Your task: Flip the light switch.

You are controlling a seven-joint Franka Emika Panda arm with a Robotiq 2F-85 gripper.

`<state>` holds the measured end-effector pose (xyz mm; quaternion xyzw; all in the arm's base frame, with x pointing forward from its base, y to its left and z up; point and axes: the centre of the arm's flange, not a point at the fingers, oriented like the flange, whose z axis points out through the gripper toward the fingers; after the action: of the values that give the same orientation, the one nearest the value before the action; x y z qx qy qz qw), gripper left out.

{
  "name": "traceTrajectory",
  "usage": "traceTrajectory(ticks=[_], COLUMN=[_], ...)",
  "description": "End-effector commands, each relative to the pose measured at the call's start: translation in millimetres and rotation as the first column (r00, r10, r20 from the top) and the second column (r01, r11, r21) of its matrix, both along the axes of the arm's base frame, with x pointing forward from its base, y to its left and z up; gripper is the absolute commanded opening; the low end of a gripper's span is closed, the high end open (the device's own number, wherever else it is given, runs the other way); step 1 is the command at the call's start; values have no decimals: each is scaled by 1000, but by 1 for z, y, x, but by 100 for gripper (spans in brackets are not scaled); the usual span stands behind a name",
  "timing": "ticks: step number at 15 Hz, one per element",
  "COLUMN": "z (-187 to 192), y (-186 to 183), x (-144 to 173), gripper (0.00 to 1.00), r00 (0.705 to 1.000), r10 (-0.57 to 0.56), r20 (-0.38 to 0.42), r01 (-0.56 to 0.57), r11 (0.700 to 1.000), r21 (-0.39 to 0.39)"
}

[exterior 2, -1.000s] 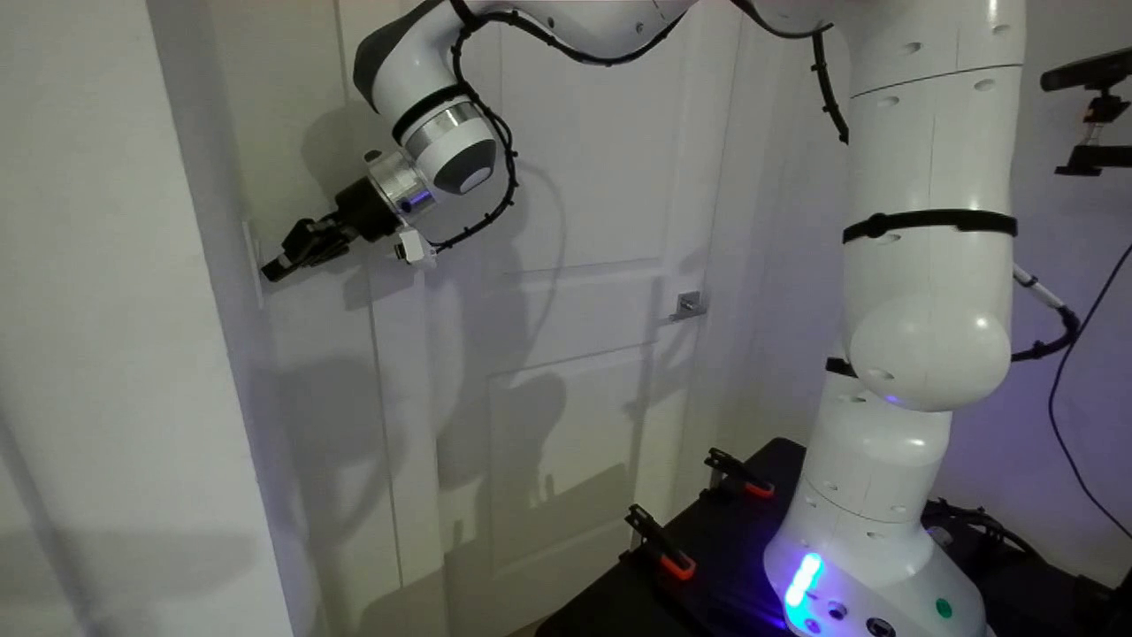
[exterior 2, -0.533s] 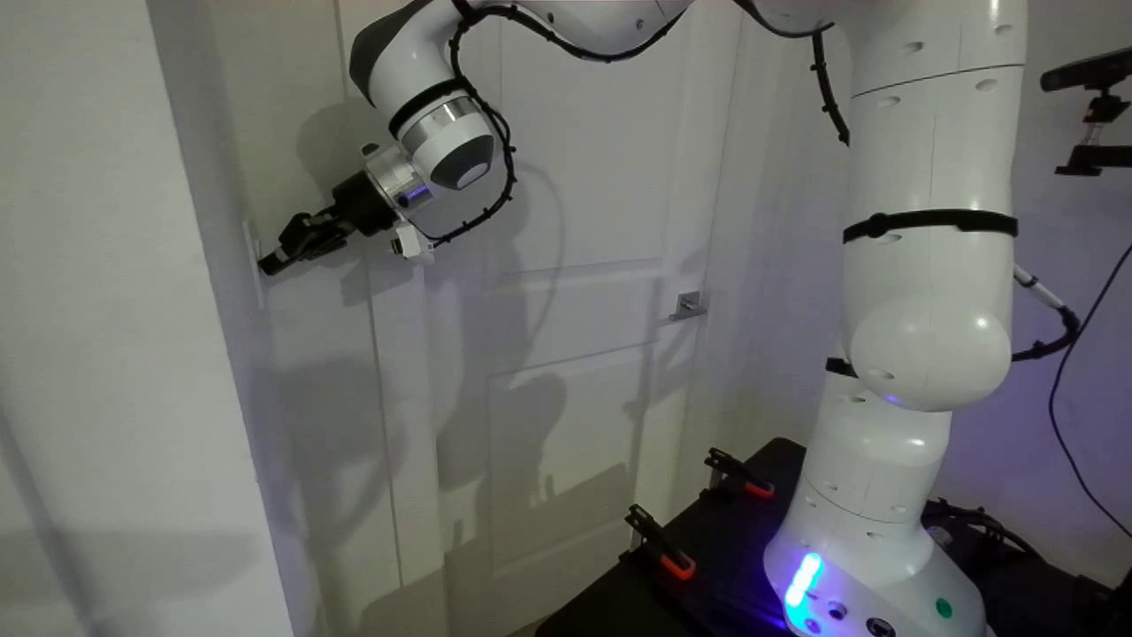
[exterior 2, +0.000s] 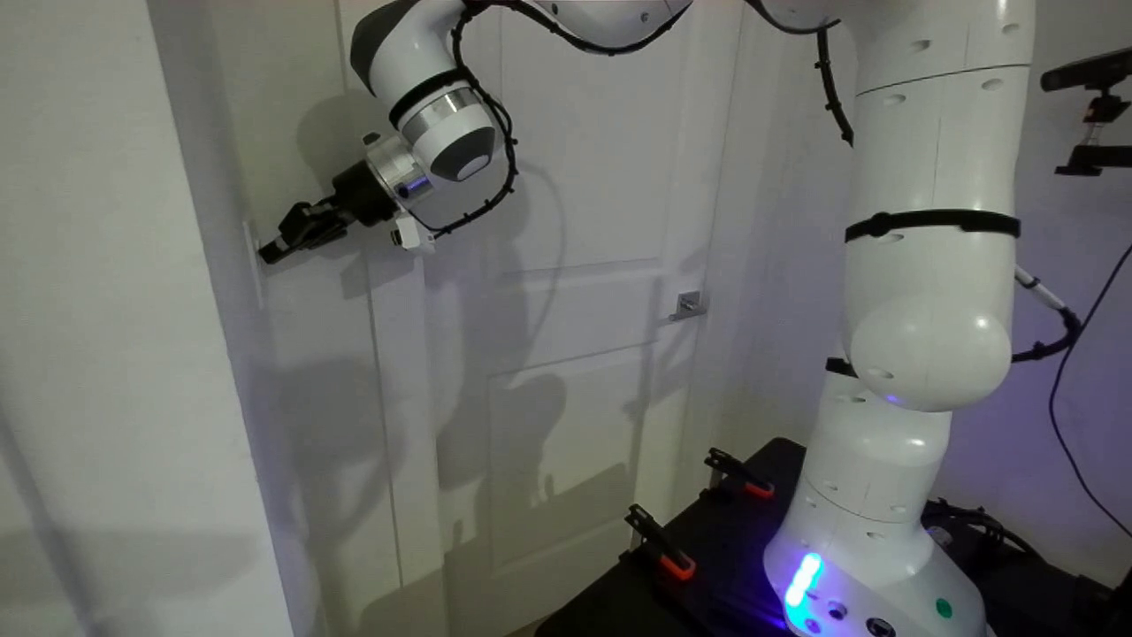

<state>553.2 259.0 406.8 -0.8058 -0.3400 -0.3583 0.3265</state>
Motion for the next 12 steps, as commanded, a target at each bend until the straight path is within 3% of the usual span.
traceTrajectory(ticks=[1,12], z=[4,9], y=[-1,-1], x=[6,9], gripper=[0,0], r00=[999,996], r10=[-17,-3], r20=[30,87], r01=[18,1], r11=[1000,1000], r21=[-19,25])
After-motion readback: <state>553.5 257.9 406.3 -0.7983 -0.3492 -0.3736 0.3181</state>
